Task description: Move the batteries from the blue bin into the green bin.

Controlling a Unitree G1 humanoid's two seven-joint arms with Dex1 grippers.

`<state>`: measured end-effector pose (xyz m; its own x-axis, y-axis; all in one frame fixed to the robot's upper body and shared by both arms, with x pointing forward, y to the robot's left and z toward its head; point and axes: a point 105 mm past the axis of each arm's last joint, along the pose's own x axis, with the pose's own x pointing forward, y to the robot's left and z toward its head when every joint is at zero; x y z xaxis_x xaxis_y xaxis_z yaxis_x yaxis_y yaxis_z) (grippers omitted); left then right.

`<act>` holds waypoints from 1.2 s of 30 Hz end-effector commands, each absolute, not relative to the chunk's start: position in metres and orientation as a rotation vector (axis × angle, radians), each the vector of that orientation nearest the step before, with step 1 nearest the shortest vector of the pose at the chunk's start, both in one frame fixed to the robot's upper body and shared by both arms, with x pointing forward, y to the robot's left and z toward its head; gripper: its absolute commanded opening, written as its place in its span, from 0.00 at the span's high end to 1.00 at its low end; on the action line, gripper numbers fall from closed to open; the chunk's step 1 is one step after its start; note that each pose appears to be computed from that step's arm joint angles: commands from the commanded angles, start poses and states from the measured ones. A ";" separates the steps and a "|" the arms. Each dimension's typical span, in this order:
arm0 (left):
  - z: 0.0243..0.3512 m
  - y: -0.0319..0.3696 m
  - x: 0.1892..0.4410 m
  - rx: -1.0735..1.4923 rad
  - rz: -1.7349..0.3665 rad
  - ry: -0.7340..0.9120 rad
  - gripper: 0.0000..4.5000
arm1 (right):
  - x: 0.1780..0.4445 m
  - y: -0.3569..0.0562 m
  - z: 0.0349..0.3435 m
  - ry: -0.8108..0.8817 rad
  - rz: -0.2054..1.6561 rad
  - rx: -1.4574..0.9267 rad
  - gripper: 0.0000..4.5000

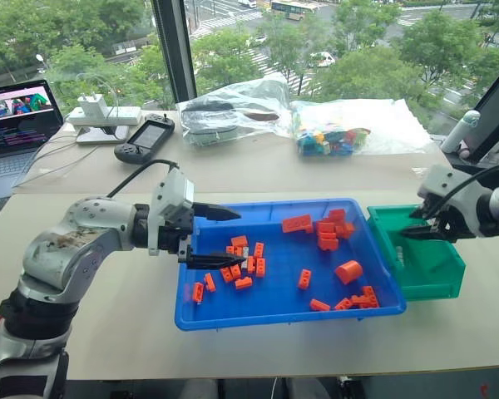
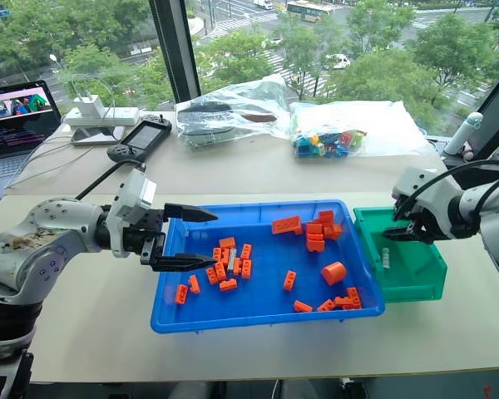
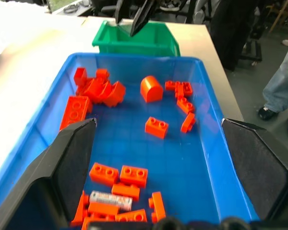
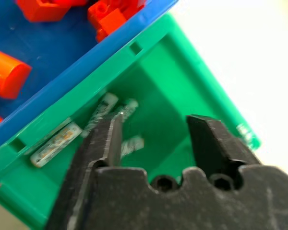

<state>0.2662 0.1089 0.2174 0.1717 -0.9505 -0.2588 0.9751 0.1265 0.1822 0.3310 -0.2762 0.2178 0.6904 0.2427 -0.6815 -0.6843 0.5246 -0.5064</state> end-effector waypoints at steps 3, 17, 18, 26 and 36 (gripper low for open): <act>0.216 0.126 0.279 0.423 -1.289 0.079 0.00 | 0.341 -0.206 0.233 0.400 0.793 -0.850 0.13; 0.204 0.157 0.271 0.481 -1.207 0.175 0.00 | 0.298 -0.061 0.171 0.342 1.325 -0.679 0.13; 0.204 0.157 0.271 0.481 -1.206 0.173 0.00 | 0.300 -0.060 0.170 0.343 1.323 -0.676 0.13; 0.207 0.153 0.266 0.469 -1.200 0.157 0.00 | 0.306 -0.044 0.157 0.357 1.350 -0.668 0.13; 0.206 0.153 0.262 0.460 -1.191 0.161 0.00 | 0.315 -0.034 0.156 0.327 1.348 -0.670 0.13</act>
<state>0.2652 0.1536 0.1970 0.3633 -0.8543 -0.3716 0.9283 0.2978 0.2228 0.3129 -0.0399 0.1415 0.1942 0.7687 -0.6095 -0.9765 0.0923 -0.1947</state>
